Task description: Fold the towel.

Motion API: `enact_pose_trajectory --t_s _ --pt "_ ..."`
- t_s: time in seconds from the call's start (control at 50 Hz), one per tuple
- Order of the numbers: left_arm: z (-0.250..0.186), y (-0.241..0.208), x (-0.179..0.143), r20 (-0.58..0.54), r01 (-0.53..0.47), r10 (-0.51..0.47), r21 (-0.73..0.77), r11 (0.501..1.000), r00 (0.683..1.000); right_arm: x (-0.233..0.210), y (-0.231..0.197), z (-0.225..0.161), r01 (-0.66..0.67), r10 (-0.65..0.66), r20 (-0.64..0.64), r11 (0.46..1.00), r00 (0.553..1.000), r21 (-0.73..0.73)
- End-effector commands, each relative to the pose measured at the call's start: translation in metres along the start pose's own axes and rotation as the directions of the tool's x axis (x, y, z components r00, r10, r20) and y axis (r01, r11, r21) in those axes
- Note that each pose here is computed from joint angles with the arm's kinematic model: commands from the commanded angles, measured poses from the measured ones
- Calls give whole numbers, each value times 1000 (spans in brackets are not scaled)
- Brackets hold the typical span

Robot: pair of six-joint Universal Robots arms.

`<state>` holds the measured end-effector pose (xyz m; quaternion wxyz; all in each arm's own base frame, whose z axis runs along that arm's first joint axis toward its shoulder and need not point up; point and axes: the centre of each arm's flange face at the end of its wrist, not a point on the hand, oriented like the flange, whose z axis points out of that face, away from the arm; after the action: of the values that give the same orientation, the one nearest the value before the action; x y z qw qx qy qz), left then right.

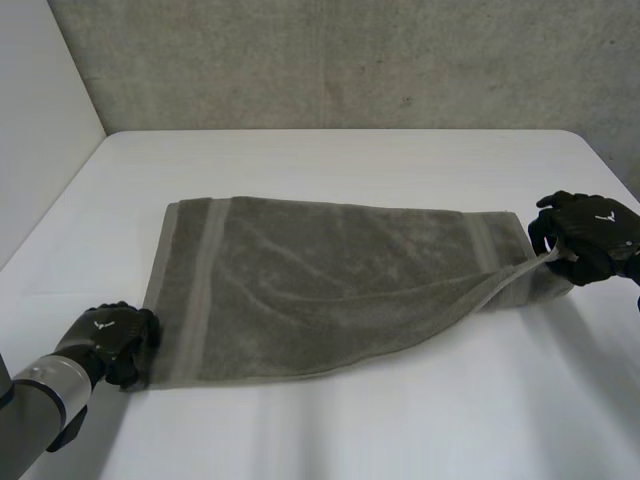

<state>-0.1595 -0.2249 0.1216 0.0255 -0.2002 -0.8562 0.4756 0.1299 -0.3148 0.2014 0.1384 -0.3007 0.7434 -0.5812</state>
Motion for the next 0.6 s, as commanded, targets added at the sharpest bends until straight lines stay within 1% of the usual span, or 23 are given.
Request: enact_pose_trajectory --t_s 0.02,0.34,0.6 --pt "-2 -1 1 -2 -4 4 7 1000 1000 -1 0 0 0 0 3 1000 1000 0" --pt "-8 -4 1 7 -4 4 19 1000 1000 -2 0 0 -2 2 6 1000 1000 -2" --pt "-34 -19 1 45 -16 10 126 992 999 -2 0 0 -2 2 7 1000 1000 -1"
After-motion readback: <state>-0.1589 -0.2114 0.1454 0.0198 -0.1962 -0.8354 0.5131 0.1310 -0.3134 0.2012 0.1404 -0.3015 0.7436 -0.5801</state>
